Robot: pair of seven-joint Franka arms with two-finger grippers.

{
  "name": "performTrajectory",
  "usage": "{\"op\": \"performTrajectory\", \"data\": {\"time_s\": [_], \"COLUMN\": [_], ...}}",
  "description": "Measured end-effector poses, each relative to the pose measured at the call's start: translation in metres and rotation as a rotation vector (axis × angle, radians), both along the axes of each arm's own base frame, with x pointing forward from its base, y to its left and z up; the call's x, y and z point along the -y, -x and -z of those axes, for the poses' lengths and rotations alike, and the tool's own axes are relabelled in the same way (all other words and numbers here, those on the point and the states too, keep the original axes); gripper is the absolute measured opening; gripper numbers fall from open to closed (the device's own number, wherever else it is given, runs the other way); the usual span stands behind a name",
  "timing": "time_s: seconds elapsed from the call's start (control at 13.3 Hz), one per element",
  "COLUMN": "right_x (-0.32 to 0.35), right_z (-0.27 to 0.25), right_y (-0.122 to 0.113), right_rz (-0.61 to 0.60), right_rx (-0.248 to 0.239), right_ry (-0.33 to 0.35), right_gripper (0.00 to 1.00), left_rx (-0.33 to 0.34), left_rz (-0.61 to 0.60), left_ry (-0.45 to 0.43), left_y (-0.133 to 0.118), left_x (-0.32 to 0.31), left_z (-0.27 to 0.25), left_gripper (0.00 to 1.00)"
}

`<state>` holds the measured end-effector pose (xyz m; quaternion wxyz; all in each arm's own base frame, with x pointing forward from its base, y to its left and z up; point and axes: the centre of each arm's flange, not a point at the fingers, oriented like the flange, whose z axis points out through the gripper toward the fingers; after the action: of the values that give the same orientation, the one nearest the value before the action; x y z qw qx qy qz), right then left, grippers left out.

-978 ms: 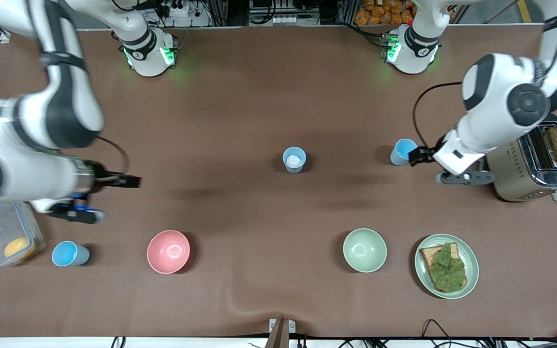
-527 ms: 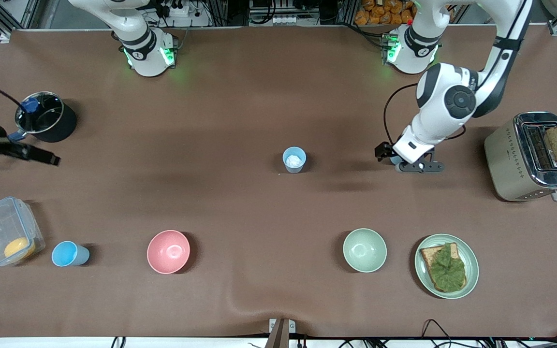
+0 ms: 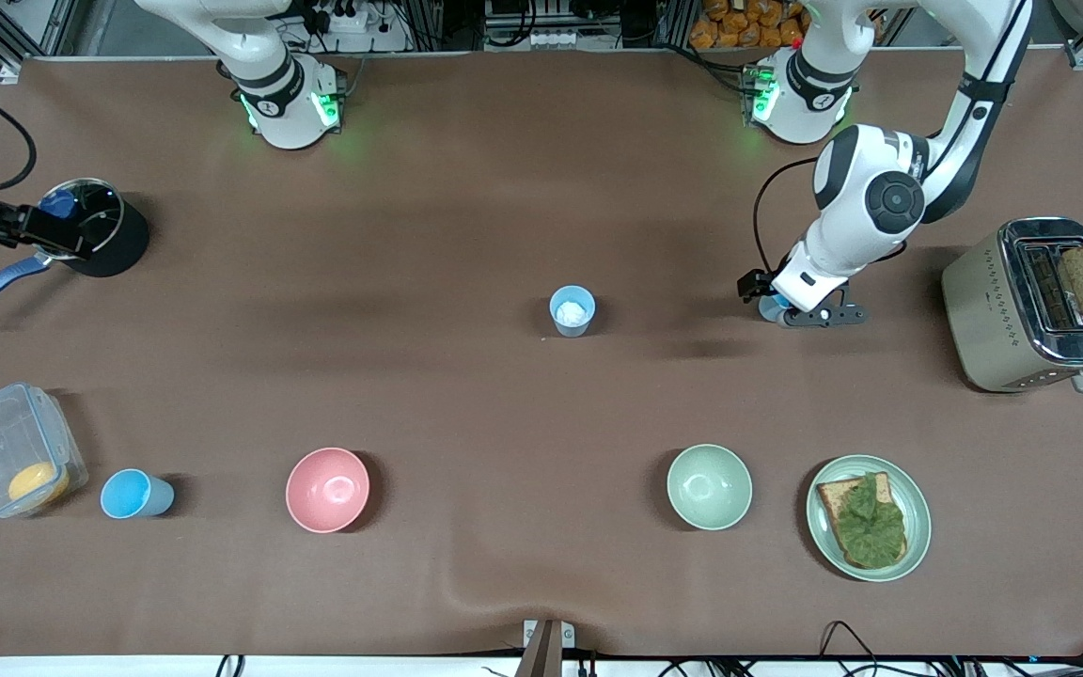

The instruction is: Stack blue cups with both arms

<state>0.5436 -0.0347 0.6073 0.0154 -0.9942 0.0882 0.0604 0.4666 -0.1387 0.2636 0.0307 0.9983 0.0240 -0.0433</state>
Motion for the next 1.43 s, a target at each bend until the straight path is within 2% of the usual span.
{"op": "performTrajectory", "data": {"time_s": [0.45, 0.6, 0.68, 1.2, 1.28, 1.43], "right_x": [-0.008, -0.008, -0.008, -0.009, -0.009, -0.009], "right_z": [-0.019, -0.019, -0.019, -0.021, -0.021, -0.021], "right_y": [0.006, 0.005, 0.005, 0.004, 0.004, 0.004], "right_rz": [-0.018, -0.019, -0.023, -0.038, -0.038, -0.038], "right_rx": [-0.001, 0.000, 0.000, 0.005, 0.005, 0.004], "right_ry": [0.001, 0.002, 0.004, 0.007, 0.007, 0.007], "right_gripper": [1.00, 1.00, 1.00, 1.00, 1.00, 1.00], "left_rx": [-0.011, -0.022, -0.026, -0.026, -0.015, 0.003], "left_rz": [-0.003, -0.003, -0.002, -0.016, -0.017, -0.014], "left_ry": [0.003, 0.003, 0.002, -0.001, -0.001, -0.005], "left_y": [0.006, 0.008, 0.008, 0.009, 0.007, 0.000], "left_x": [-0.001, -0.002, -0.002, -0.010, -0.011, -0.009], "left_z": [0.018, 0.023, 0.025, 0.023, 0.017, -0.006], "left_gripper": [1.00, 0.96, 0.89, 0.09, 0.03, 0.03]}}
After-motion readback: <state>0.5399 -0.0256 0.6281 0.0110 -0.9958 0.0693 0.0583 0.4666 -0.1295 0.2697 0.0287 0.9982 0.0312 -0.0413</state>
